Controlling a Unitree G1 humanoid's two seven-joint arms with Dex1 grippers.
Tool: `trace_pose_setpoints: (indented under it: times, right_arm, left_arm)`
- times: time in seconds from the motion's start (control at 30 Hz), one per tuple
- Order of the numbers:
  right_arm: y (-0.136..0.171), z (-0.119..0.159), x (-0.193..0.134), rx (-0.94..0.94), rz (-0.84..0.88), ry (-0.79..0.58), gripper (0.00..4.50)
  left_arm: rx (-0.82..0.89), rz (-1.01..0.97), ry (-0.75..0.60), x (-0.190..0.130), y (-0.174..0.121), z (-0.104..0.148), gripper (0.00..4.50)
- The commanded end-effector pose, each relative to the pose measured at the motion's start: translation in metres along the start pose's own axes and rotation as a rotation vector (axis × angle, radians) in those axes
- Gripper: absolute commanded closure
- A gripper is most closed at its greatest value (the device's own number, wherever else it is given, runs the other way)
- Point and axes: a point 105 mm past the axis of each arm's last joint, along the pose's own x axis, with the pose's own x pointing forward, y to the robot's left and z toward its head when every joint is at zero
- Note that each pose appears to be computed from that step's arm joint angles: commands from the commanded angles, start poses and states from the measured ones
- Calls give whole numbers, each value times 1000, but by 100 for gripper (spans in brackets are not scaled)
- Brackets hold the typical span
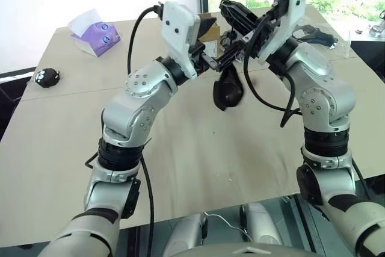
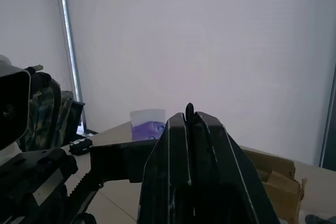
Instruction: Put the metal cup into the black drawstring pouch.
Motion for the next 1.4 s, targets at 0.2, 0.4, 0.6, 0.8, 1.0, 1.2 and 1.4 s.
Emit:
trace_pose_setpoints:
  times: [0.2, 0.4, 0.6, 0.8, 1.0, 1.2, 1.4]
  right_arm:
    - [26, 14, 0, -22, 103, -36, 450]
    - [29, 5, -3, -25, 111, 7, 450]
    - [22, 10, -1, -41, 79, -14, 450]
    - [10, 24, 3, -67, 17, -74, 450]
    - [-19, 76, 7, -18, -144, -319, 450]
    - [-38, 125, -3, 175, -199, -568, 450]
    - [-39, 132, -4, 217, -193, -601, 450]
  left_arm:
    - [-2, 31, -79, 9, 8, 15, 42]
    - [17, 3, -76, 11, 1, 10, 243]
    - [-1, -35, -71, 8, -6, 6, 428]
    - [-15, -30, -16, 5, -3, -8, 428]
    - [-12, 13, 127, -5, 3, -52, 428]
    - [24, 39, 226, -15, 7, -85, 428]
    - [-1, 60, 225, -18, 10, -94, 428]
